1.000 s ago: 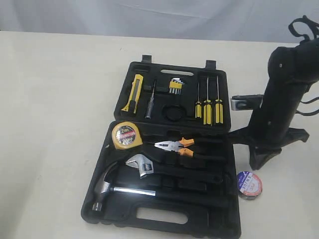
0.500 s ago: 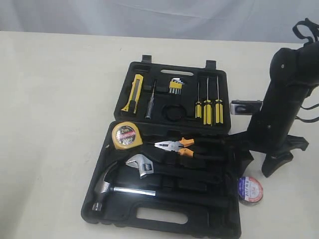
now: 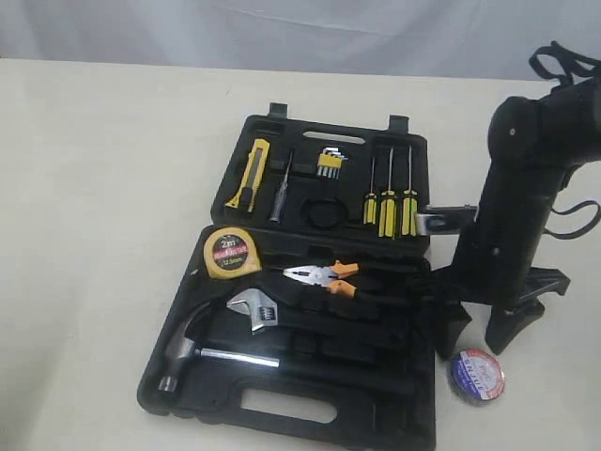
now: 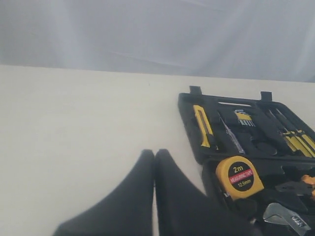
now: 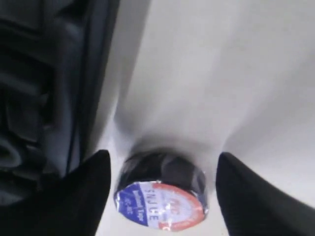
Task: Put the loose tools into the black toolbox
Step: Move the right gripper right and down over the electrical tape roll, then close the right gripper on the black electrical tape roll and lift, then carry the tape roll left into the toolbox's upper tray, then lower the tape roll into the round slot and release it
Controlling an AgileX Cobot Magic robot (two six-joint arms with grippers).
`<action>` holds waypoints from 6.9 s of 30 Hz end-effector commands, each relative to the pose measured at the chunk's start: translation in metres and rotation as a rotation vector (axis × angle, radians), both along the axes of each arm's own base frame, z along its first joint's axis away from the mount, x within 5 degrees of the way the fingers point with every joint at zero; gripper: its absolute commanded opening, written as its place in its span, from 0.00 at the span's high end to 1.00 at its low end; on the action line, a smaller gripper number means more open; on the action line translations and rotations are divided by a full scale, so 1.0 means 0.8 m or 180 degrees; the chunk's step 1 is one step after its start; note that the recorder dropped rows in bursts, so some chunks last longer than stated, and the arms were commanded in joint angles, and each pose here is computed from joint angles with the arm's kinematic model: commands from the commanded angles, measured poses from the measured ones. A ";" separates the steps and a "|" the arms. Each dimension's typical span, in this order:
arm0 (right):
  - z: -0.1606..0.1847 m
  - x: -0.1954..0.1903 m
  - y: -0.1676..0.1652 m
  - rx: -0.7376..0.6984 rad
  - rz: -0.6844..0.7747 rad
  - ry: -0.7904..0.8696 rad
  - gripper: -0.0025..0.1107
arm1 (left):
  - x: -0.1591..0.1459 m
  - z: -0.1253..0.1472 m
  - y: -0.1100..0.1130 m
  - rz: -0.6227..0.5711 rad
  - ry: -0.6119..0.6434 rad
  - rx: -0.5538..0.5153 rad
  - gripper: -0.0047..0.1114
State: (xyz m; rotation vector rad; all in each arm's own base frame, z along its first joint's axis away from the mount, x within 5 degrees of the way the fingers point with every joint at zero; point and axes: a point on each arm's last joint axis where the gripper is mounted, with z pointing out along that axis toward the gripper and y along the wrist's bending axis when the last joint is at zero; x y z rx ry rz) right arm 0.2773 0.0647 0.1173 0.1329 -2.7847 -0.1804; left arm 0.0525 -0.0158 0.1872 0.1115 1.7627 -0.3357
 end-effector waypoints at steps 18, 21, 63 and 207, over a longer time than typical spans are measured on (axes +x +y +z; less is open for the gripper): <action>-0.009 -0.027 0.012 -0.0453 0.0235 0.0174 0.45 | 0.000 0.002 -0.001 -0.0017 0.0013 -0.0022 0.96; -0.010 -0.028 0.011 -0.0473 0.0212 0.0218 0.45 | 0.000 0.002 -0.001 -0.0017 0.0013 -0.0022 0.96; -0.045 -0.038 0.010 -0.0530 0.0229 0.0661 0.29 | 0.000 0.002 -0.001 -0.0017 0.0013 -0.0022 0.96; 0.021 0.159 0.146 0.0286 0.0365 -0.1872 0.98 | 0.000 0.002 -0.001 -0.0017 0.0013 -0.0022 0.96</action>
